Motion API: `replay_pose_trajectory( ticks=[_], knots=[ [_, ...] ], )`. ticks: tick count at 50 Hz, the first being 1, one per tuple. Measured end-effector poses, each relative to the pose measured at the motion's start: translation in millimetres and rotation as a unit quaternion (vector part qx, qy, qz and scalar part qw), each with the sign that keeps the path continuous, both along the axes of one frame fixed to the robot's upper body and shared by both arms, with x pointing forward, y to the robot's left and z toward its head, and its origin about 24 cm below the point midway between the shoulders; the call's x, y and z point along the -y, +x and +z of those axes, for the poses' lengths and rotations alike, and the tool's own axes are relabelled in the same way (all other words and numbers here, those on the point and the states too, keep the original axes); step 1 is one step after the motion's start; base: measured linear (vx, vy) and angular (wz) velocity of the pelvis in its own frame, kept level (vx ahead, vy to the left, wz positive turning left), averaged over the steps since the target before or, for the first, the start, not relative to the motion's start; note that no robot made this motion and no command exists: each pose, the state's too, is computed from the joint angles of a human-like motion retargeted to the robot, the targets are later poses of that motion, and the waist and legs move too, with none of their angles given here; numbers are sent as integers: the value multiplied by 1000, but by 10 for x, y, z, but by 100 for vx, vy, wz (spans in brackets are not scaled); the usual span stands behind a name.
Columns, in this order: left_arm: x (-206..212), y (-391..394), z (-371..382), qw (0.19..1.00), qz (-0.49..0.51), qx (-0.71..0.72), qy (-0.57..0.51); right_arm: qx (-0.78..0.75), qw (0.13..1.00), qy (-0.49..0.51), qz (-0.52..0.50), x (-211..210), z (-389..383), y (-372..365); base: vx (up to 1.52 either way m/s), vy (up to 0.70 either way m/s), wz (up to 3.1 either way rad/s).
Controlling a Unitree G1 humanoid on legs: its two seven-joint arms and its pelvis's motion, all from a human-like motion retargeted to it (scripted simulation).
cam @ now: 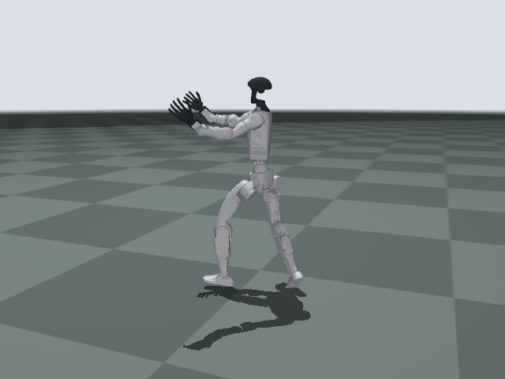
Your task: Kungfu
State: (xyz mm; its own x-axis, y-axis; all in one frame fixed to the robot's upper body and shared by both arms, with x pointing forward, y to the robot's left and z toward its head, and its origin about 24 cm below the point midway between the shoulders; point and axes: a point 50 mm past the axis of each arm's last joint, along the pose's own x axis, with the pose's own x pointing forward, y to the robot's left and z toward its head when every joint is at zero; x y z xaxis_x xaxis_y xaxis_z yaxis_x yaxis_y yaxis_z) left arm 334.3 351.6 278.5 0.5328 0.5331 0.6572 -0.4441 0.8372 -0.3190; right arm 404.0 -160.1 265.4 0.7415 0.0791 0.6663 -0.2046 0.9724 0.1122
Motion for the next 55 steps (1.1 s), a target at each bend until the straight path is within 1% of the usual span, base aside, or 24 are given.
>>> replay_pose_trajectory(
  ticks=[2,5,10,12,14,17,19,22,23,24,25,27,29,30,31,33,35,37,40,43,45,48,52,55],
  knots=[
    [46,21,203,1000,3,19,7,18,1000,11,-3,28,108,-22,48,-52,156],
    [232,148,385,999,-30,22,21,33,999,10,-24,148,215,-49,58,-20,237],
    [556,385,317,995,-90,-23,29,9,997,-8,-70,418,62,-78,60,-5,178],
    [696,495,31,990,-118,-76,28,-22,996,-47,-71,505,-202,-97,64,30,171],
    [893,583,-450,975,-158,-153,32,-90,988,-98,-73,616,-693,-154,66,48,218],
    [1241,511,-1400,931,-233,-275,55,-261,949,-157,-84,780,-1692,-402,50,15,155],
    [1574,303,-2210,875,-290,-383,56,-393,899,-168,-94,840,-2438,-750,34,-10,70],
    [2220,-398,-3374,722,-421,-549,-17,-617,767,-154,-90,836,-3550,-1668,19,-16,76],
    [2357,-659,-3599,665,-480,-568,-75,-697,697,-150,-74,791,-3860,-2081,13,-26,96],
    [2499,-866,-3739,629,-513,-567,-139,-775,611,-149,-53,765,-4090,-2526,12,-28,100],
    [2648,-1042,-3834,604,-532,-557,-205,-845,513,-148,-29,743,-4232,-2999,0,-15,85],
    [2948,-1165,-3862,607,-513,-531,-294,-935,315,-163,1,828,-4301,-3983,-8,-4,55],
    [3160,-1202,-3830,606,-505,-517,-332,-974,145,-176,9,852,-4155,-4956,10,-20,67],
    [3208,-1192,-3811,603,-510,-514,-335,-980,74,-182,12,851,-4008,-5417,17,-32,113],
    [3199,-1125,-3771,599,-530,-519,-301,-982,26,-185,15,826,-3849,-5812,14,-30,125],
    [3192,-1023,-3697,582,-574,-539,-201,-981,-51,-183,30,662,-3469,-6524,12,-30,102],
    [3195,-992,-3657,547,-611,-566,-89,-981,-108,-153,58,382,-3034,-7094,20,-46,47],
    [3222,-1093,-3701,509,-634,-582,-28,-979,-163,-89,82,85,-2618,-7471,19,-51,1],
    [3222,-1149,-3720,499,-646,-577,-23,-972,-226,2,64,-213,-2147,-7766,15,-52,-29],
    [3241,-1173,-3722,516,-643,-565,-44,-973,-221,66,-3,-316,-2108,-7792,5,-39,-46],
    [3248,-1170,-3708,521,-646,-555,-51,-979,-180,90,-40,-290,-2274,-7712,7,-41,-51],
    [3271,-1131,-3656,522,-659,-540,-42,-991,-89,86,-45,-142,-2679,-7463,8,-36,-35],
    [3371,-1019,-3468,539,-688,-486,-23,-997,69,24,-15,61,-3308,-6925,19,-42,1],
    [3507,-873,-3193,567,-712,-415,-11,-963,257,-67,-43,268,-3733,-6331,21,-37,25]
  ],
)
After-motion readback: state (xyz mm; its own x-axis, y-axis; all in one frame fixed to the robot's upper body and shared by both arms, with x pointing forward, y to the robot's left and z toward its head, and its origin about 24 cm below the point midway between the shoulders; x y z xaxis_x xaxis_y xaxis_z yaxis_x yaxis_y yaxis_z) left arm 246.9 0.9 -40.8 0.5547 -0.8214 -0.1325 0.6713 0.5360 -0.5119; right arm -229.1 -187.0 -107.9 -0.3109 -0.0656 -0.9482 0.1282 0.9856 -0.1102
